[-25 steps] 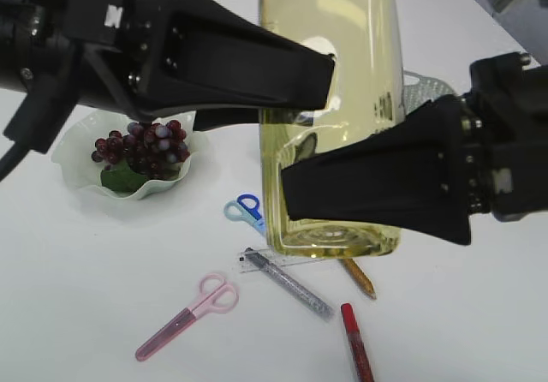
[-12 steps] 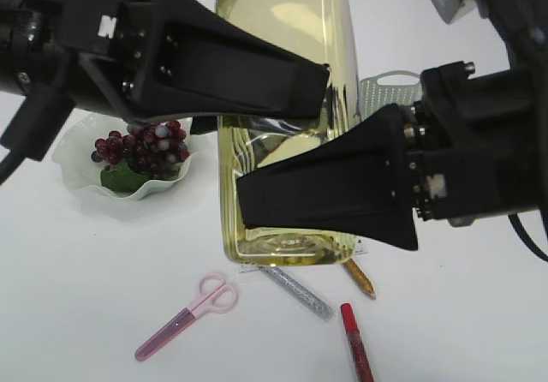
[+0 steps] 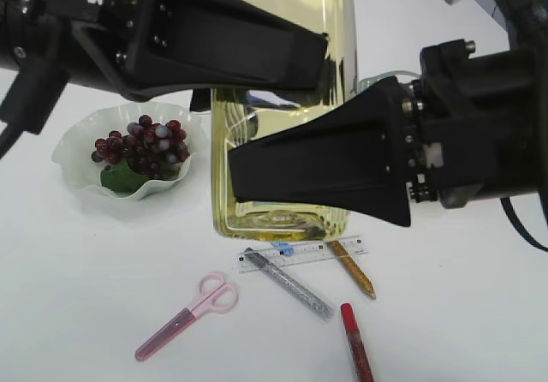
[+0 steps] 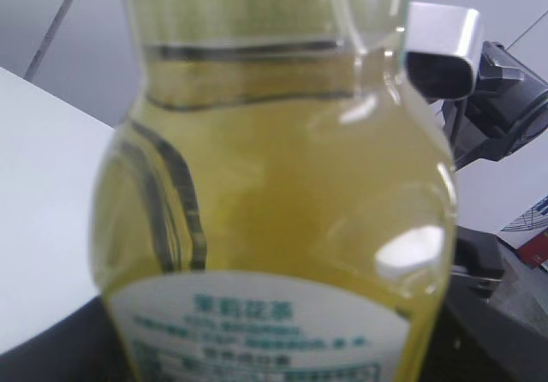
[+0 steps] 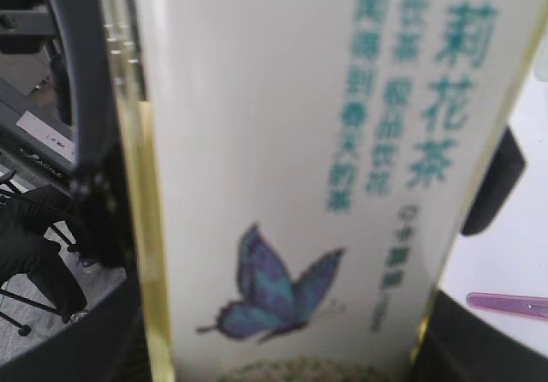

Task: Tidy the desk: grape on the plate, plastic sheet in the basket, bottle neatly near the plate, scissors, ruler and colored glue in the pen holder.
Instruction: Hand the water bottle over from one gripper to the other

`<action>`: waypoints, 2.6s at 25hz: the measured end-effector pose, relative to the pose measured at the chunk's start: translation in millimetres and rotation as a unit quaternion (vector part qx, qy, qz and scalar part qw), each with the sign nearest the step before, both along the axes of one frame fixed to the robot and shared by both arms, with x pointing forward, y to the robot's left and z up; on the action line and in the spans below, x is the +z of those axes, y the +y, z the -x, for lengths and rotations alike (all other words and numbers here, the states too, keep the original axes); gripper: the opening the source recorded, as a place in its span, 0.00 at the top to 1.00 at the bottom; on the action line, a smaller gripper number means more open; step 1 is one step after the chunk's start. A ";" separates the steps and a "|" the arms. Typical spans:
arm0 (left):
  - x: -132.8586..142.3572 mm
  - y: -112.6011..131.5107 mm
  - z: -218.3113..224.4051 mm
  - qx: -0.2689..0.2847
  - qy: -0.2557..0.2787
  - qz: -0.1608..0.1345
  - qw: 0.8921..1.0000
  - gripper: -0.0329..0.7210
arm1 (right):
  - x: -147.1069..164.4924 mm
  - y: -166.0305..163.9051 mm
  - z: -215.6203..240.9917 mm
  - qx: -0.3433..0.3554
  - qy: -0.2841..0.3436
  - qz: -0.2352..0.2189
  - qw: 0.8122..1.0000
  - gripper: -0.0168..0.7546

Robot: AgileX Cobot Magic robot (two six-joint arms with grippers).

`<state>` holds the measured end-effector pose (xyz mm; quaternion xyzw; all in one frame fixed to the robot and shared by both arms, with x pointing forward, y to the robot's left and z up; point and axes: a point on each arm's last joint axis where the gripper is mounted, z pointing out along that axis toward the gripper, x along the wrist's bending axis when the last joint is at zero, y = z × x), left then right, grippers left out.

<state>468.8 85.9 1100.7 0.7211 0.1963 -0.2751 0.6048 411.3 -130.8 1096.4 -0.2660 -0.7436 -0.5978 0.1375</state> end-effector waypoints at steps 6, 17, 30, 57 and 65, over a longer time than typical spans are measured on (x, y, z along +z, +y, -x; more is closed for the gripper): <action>1.1 -0.1 -0.5 0.001 0.001 0.004 1.000 0.23 | 0.9 0.1 -0.2 -0.002 0.004 -0.003 1.000 0.45; -0.8 -0.1 -0.4 -0.002 0.003 -0.003 1.000 0.32 | -0.4 -0.1 0.1 -0.001 0.008 0.005 1.000 0.45; -2.3 0.9 1.1 -0.010 -0.027 -0.014 0.999 0.39 | -3.1 0.9 1.6 0.004 0.019 0.018 1.000 0.29; 13.2 66.7 -26.0 0.104 -0.129 -0.076 0.983 0.39 | 2.6 -8.4 23.8 0.023 0.010 0.071 0.997 0.19; 21.1 108.1 -26.3 0.161 -0.138 -0.137 0.968 0.39 | -9.3 -18.1 23.5 -0.018 0.045 0.156 0.986 0.21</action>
